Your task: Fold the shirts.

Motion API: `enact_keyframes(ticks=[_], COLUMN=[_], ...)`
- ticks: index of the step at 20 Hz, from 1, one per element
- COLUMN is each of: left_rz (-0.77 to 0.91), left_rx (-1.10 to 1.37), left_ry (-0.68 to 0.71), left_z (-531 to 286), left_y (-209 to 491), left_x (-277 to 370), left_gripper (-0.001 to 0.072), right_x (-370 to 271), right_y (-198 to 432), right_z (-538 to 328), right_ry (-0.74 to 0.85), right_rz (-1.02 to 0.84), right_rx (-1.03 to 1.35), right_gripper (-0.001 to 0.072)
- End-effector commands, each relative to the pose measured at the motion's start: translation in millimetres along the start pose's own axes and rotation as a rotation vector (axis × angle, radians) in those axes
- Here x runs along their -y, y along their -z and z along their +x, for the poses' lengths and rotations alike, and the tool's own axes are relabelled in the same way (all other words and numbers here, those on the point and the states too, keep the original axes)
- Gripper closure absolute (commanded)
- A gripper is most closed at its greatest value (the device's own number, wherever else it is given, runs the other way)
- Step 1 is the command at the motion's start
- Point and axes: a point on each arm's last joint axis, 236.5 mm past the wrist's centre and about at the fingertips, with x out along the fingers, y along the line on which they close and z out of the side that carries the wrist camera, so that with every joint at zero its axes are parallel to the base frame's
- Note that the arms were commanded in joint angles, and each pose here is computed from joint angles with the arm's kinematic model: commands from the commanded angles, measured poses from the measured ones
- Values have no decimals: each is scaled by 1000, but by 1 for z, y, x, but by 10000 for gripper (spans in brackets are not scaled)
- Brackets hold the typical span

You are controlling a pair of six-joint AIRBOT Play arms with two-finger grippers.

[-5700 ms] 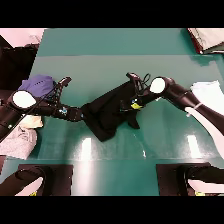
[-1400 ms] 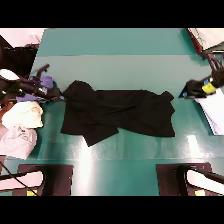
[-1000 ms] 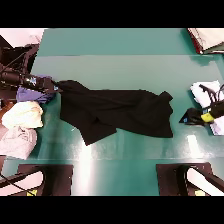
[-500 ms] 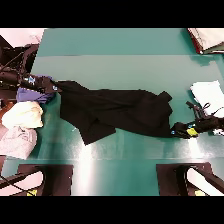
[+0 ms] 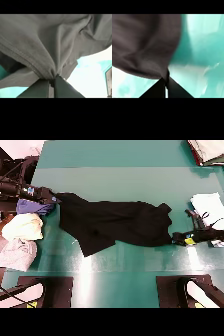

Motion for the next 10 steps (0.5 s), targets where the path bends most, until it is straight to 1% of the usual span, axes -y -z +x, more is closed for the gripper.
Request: enact_keyframes(ticks=[1, 3, 5, 7, 10], left_rz=[33, 120, 237, 364, 503], left_rx=[108, 236, 370, 519, 733], left_ry=[-1, 4, -9, -31, -39], left_z=[-31, -75, -128, -184, -252], left_y=[-37, -74, -101, -114, -106], left_x=[27, 66, 114, 167, 235], left_gripper=[679, 679, 679, 679, 679], right_x=[-42, -81, -119, -156, -202], right_y=[-56, -99, -124, -131, -118], right_z=[-70, -148, -234, -312, -399], right_ry=[-33, -46, -40, -26, -9], right_rz=[-82, -157, -245, -340, -462], right_rx=[265, 516, 749, 934, 1114], right_gripper=[691, 691, 691, 691, 691])
